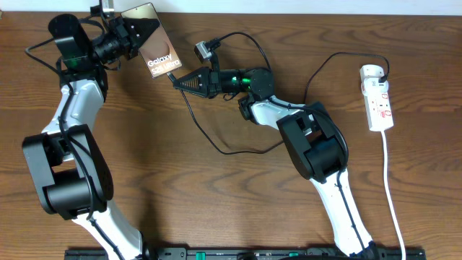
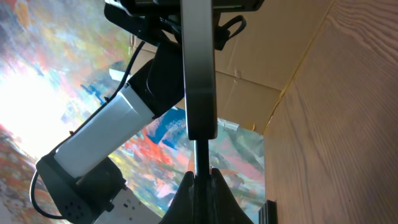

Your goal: Plug charger to phone and switch on socket

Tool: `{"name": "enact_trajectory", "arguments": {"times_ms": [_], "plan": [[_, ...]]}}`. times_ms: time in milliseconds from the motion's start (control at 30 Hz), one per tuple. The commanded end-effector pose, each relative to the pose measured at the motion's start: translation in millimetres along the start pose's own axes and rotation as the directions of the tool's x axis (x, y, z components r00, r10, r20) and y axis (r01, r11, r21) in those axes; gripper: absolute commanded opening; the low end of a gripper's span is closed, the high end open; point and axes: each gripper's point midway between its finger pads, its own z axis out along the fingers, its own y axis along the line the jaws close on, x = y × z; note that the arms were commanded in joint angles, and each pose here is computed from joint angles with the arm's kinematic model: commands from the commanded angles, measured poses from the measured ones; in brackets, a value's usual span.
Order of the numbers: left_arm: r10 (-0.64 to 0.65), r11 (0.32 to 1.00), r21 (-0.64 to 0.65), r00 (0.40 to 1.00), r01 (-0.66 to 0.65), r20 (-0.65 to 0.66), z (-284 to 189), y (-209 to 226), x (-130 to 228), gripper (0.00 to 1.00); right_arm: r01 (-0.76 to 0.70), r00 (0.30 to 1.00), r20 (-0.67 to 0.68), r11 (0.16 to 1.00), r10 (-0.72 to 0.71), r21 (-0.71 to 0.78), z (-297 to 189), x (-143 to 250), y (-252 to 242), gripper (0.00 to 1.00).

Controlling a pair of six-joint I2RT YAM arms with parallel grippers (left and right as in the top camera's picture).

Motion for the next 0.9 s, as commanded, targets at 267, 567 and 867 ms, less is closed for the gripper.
{"name": "enact_trajectory", "arguments": {"times_ms": [267,567,867], "plan": [[-0.007,1.0,0.018,0.999,0.008,-0.043,1.8,-4.3,8.1,0.07,0.08,0.99,0.121,0.995,-0.073,-0.057,3.2,-24.7,25.9,0.01],[0.012,1.0,0.018,0.999,-0.012,-0.047,11.3,-6.1,12.5,0.08,0.074,0.988,0.142,0.996,-0.067,-0.049,2.8,-29.0,22.8,0.01],[0.037,0.999,0.03,0.997,-0.035,-0.064,15.2,-8.8,16.9,0.07,0.077,0.986,0.152,0.996,-0.07,-0.042,0.3,-32.0,21.3,0.01]]}}
